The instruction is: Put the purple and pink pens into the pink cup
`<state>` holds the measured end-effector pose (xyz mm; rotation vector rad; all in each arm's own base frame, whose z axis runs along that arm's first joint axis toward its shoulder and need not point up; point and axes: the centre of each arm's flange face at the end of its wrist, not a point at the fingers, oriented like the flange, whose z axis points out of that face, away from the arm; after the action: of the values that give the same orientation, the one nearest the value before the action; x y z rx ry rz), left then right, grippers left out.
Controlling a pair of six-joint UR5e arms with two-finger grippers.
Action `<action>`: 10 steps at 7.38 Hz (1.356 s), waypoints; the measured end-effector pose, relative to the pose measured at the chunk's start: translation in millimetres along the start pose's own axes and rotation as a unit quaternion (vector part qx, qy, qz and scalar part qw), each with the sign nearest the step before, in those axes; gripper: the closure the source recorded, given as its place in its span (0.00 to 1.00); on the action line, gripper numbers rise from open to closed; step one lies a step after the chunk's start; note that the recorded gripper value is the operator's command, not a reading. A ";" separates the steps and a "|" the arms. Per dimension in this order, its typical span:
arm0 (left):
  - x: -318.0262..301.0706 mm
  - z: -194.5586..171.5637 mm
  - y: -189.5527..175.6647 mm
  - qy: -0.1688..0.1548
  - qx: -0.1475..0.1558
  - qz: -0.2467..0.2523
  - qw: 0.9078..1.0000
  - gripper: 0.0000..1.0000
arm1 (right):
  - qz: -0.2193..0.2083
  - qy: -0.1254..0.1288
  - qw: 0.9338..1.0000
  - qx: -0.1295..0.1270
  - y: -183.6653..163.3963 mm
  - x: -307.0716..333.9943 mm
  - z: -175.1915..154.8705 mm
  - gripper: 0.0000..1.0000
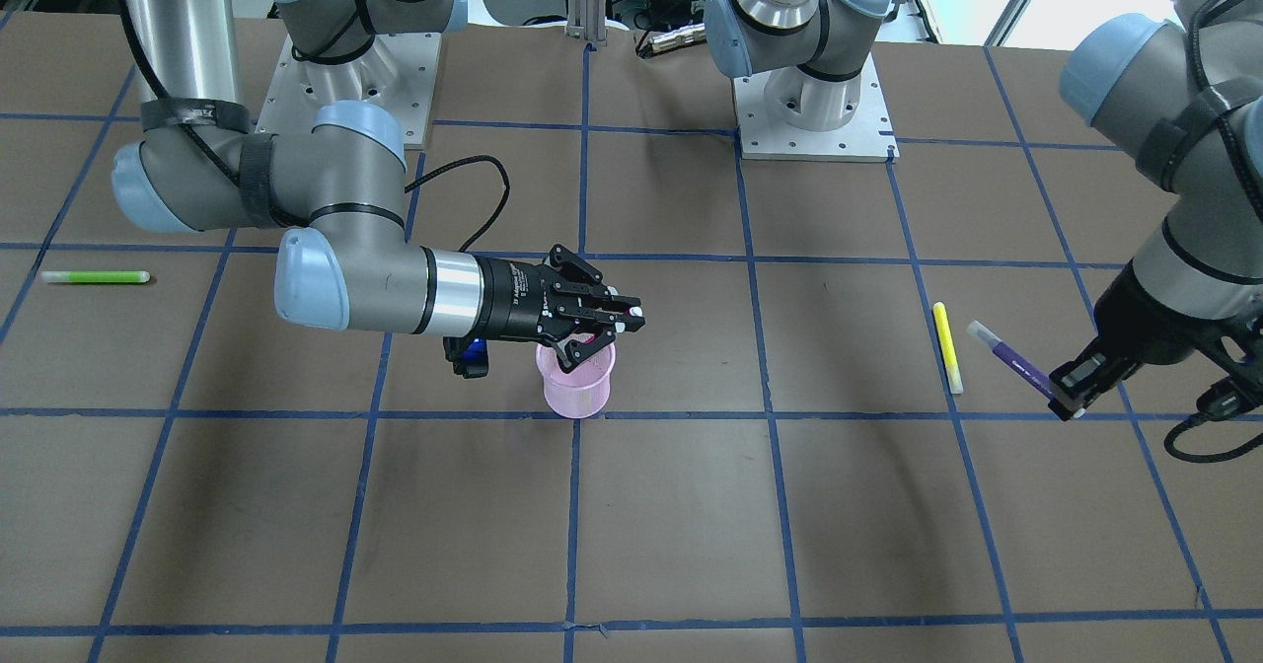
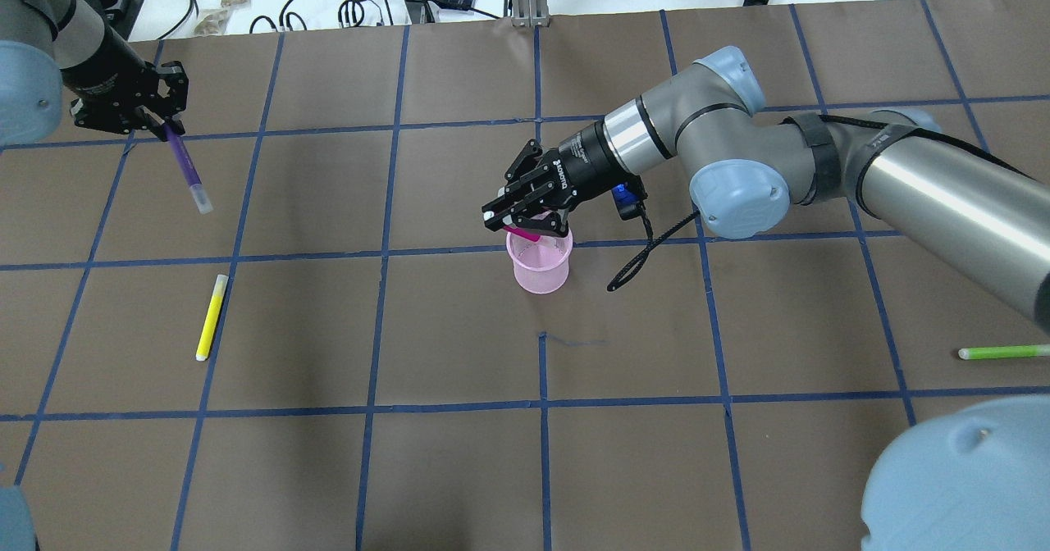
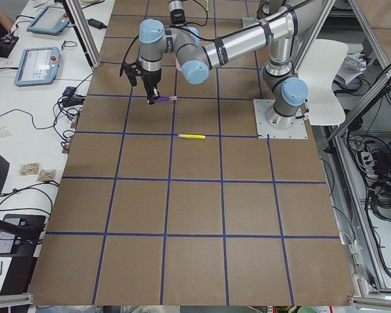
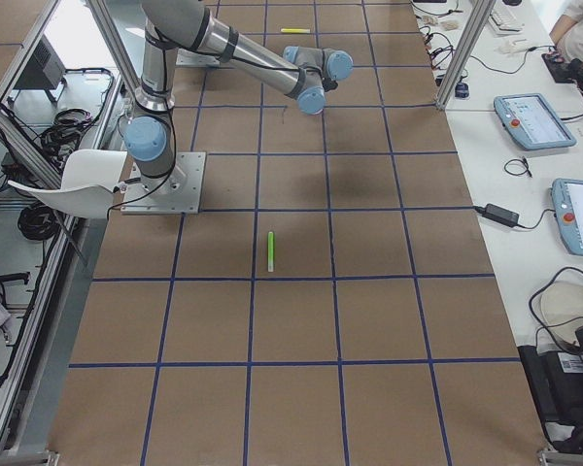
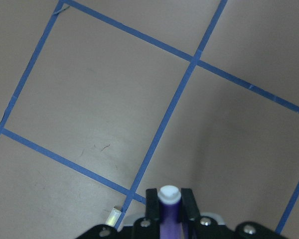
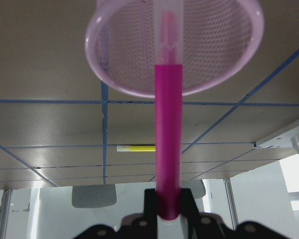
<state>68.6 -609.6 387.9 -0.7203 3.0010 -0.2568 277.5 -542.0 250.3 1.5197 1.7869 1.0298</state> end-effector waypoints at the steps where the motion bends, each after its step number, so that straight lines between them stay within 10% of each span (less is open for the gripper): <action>1: 7.5 -0.7 1.3 0.001 0.005 0.003 1.000 1.00 | -0.001 0.003 1.000 0.023 -4.9 -0.4 -0.8 0.00; 4: 42.1 -12.6 10.0 0.013 0.039 0.018 0.999 1.00 | -0.030 -0.059 0.997 0.051 -3.6 -20.8 -59.0 0.00; 6: 107.0 -28.6 36.9 0.037 0.076 0.027 0.996 1.00 | -0.111 -0.104 0.982 0.110 20.0 -29.1 -120.4 0.00; 8: 189.2 -30.0 86.9 0.050 0.101 0.022 0.993 1.00 | -0.240 -0.055 0.937 0.249 18.9 -9.6 -175.9 0.00; 10: 252.1 -29.8 144.1 0.062 0.139 0.013 0.988 1.00 | -0.352 0.078 0.858 0.365 26.9 17.2 -230.9 0.00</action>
<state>-222.9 -593.2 391.5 -0.6579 2.9947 -0.7275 99.4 -567.5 398.4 0.9536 2.7347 0.0895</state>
